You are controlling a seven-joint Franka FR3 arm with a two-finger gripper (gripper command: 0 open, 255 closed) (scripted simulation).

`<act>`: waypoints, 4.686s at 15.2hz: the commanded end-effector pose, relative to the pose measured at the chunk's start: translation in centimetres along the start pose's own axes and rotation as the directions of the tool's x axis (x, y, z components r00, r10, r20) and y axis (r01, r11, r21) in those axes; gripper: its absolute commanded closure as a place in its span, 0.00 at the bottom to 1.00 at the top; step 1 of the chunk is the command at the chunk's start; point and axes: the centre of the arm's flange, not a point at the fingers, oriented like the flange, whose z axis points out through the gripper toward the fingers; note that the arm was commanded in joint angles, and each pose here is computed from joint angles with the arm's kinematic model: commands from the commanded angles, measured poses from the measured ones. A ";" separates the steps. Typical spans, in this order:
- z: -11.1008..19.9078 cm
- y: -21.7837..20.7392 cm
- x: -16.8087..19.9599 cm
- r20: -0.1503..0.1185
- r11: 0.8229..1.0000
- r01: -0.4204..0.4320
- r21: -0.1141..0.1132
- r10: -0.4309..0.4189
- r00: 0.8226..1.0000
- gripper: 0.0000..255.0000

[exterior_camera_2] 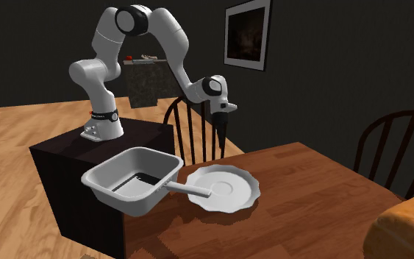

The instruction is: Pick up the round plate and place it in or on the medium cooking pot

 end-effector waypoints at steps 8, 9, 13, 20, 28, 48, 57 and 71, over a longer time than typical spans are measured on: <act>6.1 -1.4 1.8 -0.008 0.999 0.014 -0.034 -0.015 1.000 0.00; 6.7 -1.4 1.8 -0.008 0.999 0.014 -0.034 -0.015 1.000 0.00; 7.0 -1.4 1.8 -0.008 0.999 0.014 -0.034 -0.015 1.000 0.00; 7.0 -1.4 1.8 -0.008 0.999 0.014 -0.034 -0.015 1.000 1.00; 6.5 -1.1 1.8 -0.008 0.999 0.014 -0.034 -0.015 1.000 1.00; -2.2 4.7 2.7 -0.008 0.999 0.014 -0.034 -0.015 1.000 1.00; -6.2 7.3 3.1 -0.008 0.999 0.014 -0.034 -0.015 1.000 1.00; -9.2 12.5 -3.9 -0.008 0.999 0.014 -0.034 -0.015 1.000 1.00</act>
